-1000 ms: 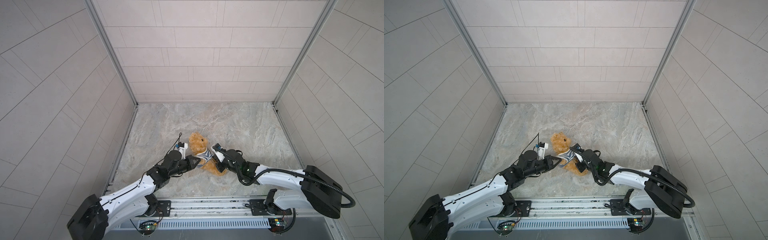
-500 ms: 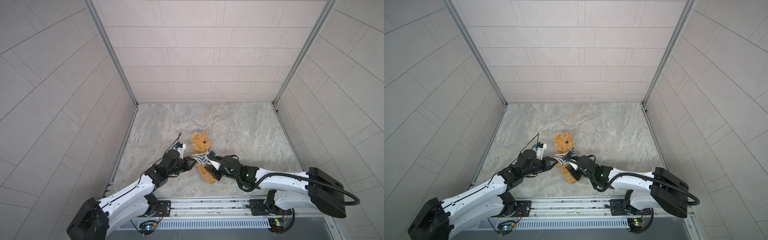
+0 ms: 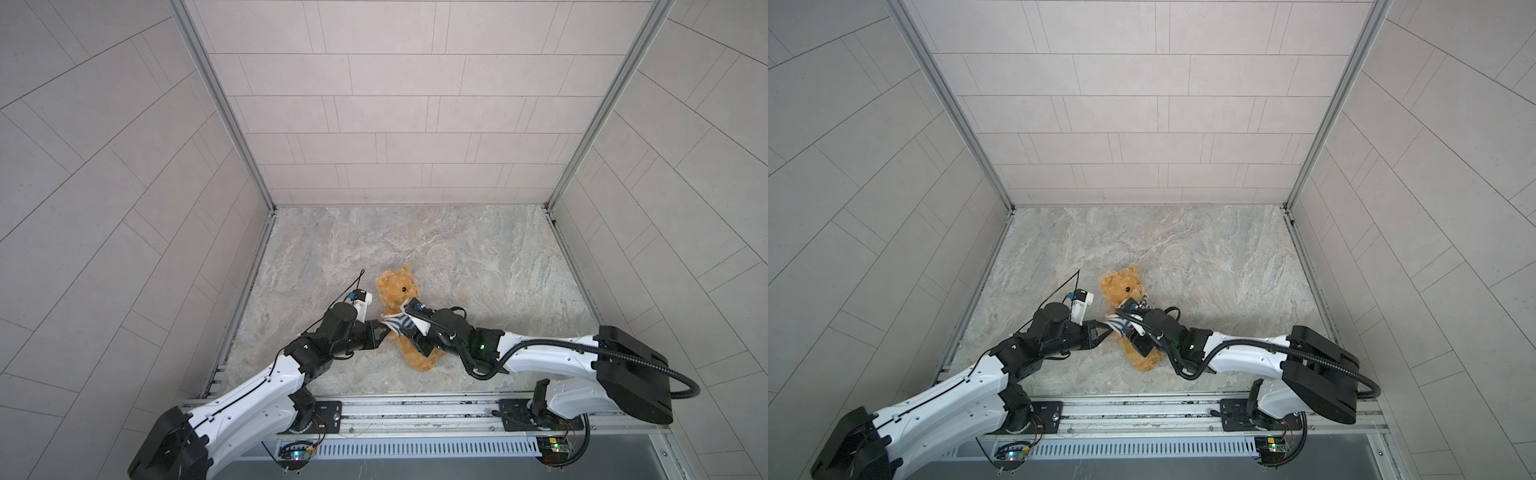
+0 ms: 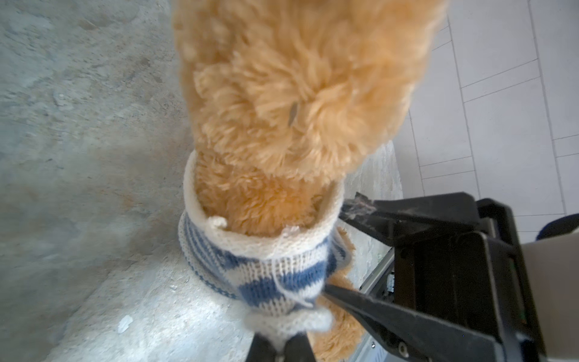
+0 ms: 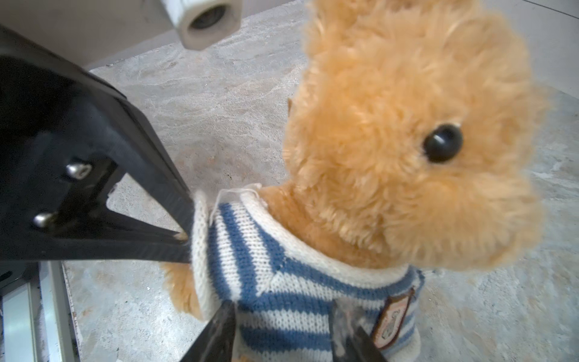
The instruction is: Dress the teddy bear
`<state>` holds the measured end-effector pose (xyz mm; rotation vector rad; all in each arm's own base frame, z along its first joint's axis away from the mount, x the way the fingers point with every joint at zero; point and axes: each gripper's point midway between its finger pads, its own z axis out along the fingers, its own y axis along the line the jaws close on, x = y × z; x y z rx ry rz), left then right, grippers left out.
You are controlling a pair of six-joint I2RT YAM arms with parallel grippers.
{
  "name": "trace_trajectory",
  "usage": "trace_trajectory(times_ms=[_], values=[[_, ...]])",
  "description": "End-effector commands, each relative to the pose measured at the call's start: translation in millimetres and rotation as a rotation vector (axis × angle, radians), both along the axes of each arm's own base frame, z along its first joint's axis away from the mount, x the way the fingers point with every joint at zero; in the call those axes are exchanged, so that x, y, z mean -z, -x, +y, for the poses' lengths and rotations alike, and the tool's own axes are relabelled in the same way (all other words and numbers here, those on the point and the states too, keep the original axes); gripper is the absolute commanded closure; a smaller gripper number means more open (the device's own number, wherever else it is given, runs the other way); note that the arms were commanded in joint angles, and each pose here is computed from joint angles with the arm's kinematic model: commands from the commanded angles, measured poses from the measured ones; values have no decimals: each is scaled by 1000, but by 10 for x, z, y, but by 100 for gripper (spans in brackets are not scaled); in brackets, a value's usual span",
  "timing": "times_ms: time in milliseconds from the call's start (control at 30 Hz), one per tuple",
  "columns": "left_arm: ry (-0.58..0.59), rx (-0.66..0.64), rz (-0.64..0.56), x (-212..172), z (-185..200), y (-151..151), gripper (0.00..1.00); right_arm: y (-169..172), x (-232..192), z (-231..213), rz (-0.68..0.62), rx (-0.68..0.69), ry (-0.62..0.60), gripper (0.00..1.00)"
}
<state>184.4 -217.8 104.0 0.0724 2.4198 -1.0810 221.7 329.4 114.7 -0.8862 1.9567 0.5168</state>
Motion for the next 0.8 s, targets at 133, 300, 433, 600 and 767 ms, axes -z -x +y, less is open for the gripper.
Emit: trace_trajectory(times_ms=[133,300,433,600,767], values=[[-67,48,-24,13,13,50,100,-182,215,-18,28,57,-5,79],[-105,34,-27,70,79,46,100,-257,302,-136,35,95,-5,100],[-142,37,-32,99,122,44,100,-329,273,-323,7,176,-7,100],[-154,49,-35,137,150,83,100,-425,184,-622,-30,300,-39,100],[-128,42,-69,106,155,80,100,-407,33,-704,-56,321,-79,100]])
